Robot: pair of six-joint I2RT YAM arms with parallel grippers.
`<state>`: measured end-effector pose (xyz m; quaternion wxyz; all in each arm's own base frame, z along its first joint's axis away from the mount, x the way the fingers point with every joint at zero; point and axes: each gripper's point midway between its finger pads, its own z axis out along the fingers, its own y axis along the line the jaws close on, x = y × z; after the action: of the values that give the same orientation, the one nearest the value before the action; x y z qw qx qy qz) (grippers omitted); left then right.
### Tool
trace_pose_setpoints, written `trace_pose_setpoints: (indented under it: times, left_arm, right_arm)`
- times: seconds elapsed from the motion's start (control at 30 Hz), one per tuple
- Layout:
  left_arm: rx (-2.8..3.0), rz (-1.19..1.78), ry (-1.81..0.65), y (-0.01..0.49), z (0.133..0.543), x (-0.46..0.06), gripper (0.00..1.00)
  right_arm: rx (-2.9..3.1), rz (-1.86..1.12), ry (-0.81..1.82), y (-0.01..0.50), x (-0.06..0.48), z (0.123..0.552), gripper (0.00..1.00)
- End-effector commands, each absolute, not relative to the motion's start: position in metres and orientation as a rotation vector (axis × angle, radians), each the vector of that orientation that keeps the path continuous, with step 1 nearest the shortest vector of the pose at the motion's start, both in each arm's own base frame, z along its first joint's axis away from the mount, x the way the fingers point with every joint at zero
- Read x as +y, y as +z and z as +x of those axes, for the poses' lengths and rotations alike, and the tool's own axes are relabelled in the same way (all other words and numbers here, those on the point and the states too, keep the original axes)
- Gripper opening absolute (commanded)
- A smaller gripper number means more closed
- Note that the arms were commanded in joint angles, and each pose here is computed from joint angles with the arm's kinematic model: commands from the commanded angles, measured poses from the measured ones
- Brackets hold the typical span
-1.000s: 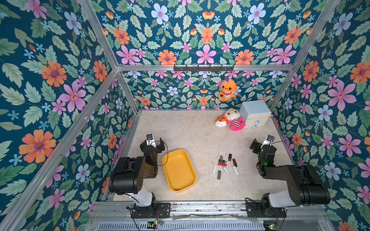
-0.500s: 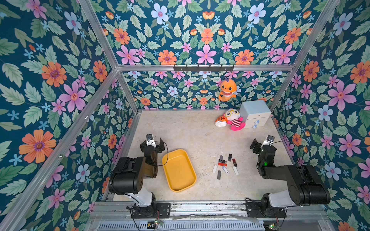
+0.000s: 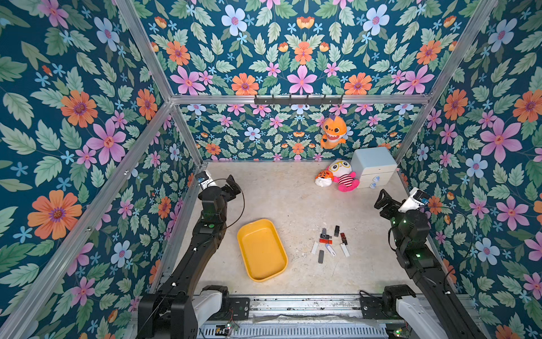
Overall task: Put the usb flash drive into the storage box
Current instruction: Pick up the USB flash from the center of the board.
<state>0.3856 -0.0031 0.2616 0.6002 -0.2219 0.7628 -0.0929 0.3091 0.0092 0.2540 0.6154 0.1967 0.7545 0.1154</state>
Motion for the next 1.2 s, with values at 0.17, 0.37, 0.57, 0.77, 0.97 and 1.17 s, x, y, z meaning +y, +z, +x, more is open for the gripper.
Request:
trace_pose_setpoints:
  times: [0.17,0.37,0.57,0.77,0.97,1.17]
  left_arm:
    - [2.331,-0.414,-0.35,0.193,0.318,-0.043,0.95]
    - [2.309,-0.329,-0.297,0.196,0.295,-0.038,0.95]
    - [2.329,-0.289,-0.276,0.179,0.286,-0.037,0.94]
    - [2.352,-0.281,-0.288,0.173,0.286,-0.039,0.94]
    - [2.38,-0.283,-0.286,0.166,0.286,-0.04,0.92]
    - [2.381,-0.286,-0.281,0.165,0.286,-0.039,0.92]
  right_arm:
    - [2.598,0.541,0.523,0.105,0.077,0.238,0.97]
    - [2.746,0.445,0.366,0.076,0.091,0.218,0.93]
    - [2.817,0.339,0.33,0.062,0.105,0.213,0.85]
    - [2.871,0.201,0.247,0.054,0.118,0.21,0.8]
    - [2.903,0.134,0.221,0.045,0.124,0.21,0.68]
    - [2.939,0.061,0.202,0.034,0.131,0.21,0.62]
